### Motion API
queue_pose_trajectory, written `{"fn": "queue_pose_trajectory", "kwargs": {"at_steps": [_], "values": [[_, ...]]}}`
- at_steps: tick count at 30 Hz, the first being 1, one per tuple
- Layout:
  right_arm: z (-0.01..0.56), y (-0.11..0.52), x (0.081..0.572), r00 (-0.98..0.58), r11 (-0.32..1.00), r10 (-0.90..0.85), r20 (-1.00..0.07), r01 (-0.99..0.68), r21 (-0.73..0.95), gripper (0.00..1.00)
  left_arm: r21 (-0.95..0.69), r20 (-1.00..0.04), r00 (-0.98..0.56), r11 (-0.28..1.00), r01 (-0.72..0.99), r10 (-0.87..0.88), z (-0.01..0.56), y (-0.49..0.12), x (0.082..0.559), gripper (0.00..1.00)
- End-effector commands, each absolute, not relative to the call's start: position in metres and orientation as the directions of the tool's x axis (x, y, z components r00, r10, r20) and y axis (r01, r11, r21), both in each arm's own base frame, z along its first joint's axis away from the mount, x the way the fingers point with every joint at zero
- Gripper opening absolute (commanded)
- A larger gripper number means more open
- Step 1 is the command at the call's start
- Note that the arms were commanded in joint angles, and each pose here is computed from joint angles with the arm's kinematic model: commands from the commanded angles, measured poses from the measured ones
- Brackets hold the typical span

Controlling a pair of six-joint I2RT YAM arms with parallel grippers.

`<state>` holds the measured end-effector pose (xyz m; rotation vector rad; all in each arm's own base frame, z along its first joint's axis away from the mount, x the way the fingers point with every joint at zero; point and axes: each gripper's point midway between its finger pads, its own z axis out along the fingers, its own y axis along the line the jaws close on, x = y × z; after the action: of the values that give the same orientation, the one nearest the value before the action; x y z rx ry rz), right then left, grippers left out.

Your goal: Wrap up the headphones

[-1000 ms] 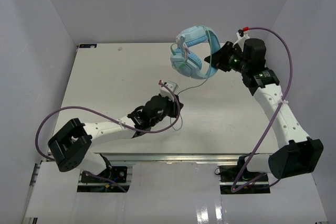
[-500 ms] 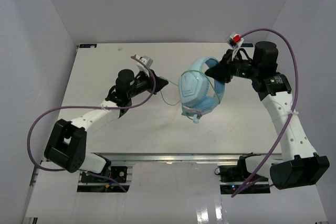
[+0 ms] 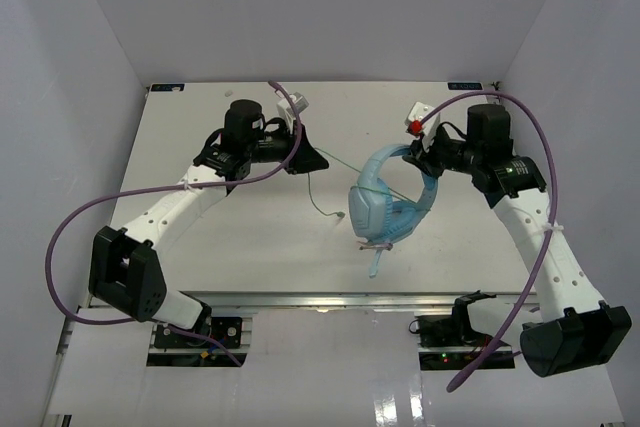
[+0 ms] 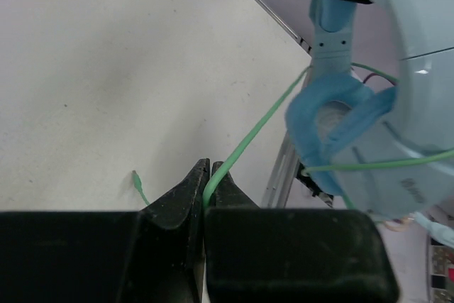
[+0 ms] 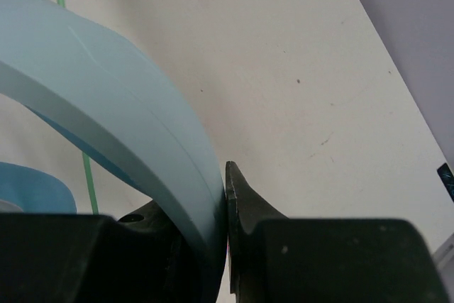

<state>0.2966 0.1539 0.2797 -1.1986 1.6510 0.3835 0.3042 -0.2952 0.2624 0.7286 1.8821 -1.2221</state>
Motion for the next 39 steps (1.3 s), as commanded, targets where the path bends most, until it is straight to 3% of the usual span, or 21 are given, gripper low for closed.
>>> {"fn": "queue_pose_trajectory", "kwargs": {"at_steps": [1, 8, 16, 23, 27, 39], "values": [[0.259, 0.13, 0.314, 0.006, 0.489, -0.678, -0.735, -0.744, -0.456, 0.08, -0.513, -0.831, -0.556, 0.364, 0.777, 0.014, 0.309, -0.285, 0.293, 0.06], [0.245, 0.128, 0.341, -0.026, 0.535, -0.74, -0.673, -0.629, -0.564, 0.08, -0.613, -0.76, -0.649, 0.295, 0.733, 0.034, 0.321, -0.297, 0.274, 0.11], [0.253, 0.117, 0.379, -0.175, 0.768, -0.593, -0.786, -0.416, -0.487, 0.08, -0.707, -0.681, -0.729, 0.203, 0.677, 0.061, 0.326, -0.317, 0.246, 0.15], [0.255, 0.13, 0.395, -0.199, 0.835, -0.525, -0.827, -0.309, -0.456, 0.08, -0.766, -0.631, -0.776, 0.151, 0.625, 0.012, 0.342, -0.342, 0.247, 0.27], [0.256, 0.134, 0.404, -0.216, 0.869, -0.481, -0.85, -0.25, -0.428, 0.08, -0.779, -0.618, -0.786, 0.148, 0.61, -0.017, 0.355, -0.357, 0.258, 0.28], [0.239, 0.157, 0.422, -0.353, 0.926, -0.325, -0.877, -0.308, -0.219, 0.08, -0.818, -0.551, -0.834, 0.182, 0.546, 0.024, 0.322, -0.37, 0.237, 0.23]]}}
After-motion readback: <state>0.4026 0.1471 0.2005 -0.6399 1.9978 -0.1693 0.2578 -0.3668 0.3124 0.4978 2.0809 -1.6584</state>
